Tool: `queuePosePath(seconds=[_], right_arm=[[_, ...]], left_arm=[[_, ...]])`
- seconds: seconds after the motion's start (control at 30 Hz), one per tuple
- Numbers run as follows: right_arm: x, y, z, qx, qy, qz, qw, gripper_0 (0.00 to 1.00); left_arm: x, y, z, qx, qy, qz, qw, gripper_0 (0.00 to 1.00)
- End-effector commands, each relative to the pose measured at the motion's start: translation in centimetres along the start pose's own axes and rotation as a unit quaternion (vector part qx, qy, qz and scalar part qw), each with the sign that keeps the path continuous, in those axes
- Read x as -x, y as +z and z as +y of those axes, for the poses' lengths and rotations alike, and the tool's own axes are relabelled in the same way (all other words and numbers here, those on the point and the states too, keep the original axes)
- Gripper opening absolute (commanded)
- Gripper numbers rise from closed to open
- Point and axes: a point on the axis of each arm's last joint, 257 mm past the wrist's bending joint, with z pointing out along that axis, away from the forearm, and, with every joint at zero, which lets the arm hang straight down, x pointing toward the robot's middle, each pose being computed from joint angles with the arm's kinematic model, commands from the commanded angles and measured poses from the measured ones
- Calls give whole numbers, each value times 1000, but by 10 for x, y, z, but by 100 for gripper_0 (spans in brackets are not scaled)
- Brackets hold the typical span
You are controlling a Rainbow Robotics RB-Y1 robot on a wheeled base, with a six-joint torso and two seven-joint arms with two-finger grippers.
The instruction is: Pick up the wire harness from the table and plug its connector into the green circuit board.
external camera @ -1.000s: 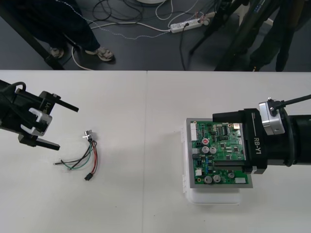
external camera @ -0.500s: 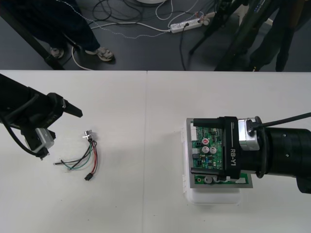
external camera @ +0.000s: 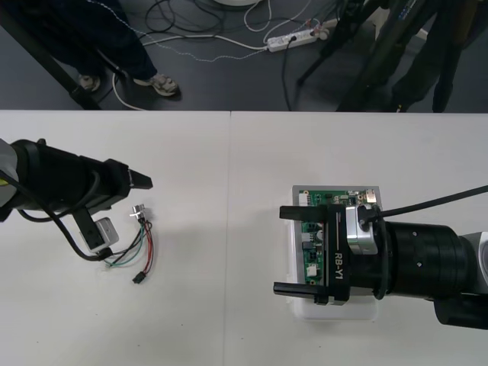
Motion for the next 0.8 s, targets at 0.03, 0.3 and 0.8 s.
queuePosePath(seconds=[0.03,0.3,0.8], right_arm=[[3,12,12,9,-8,-21,1000,100],[1,16,15,12,-10,-24,1000,100],[-14,28,11,19,-39,-63,997,100]], left_arm=[[-16,-3,28,29,123,58,990,100],[-26,7,20,3,205,104,973,100],[-28,44,-11,15,172,108,979,100]])
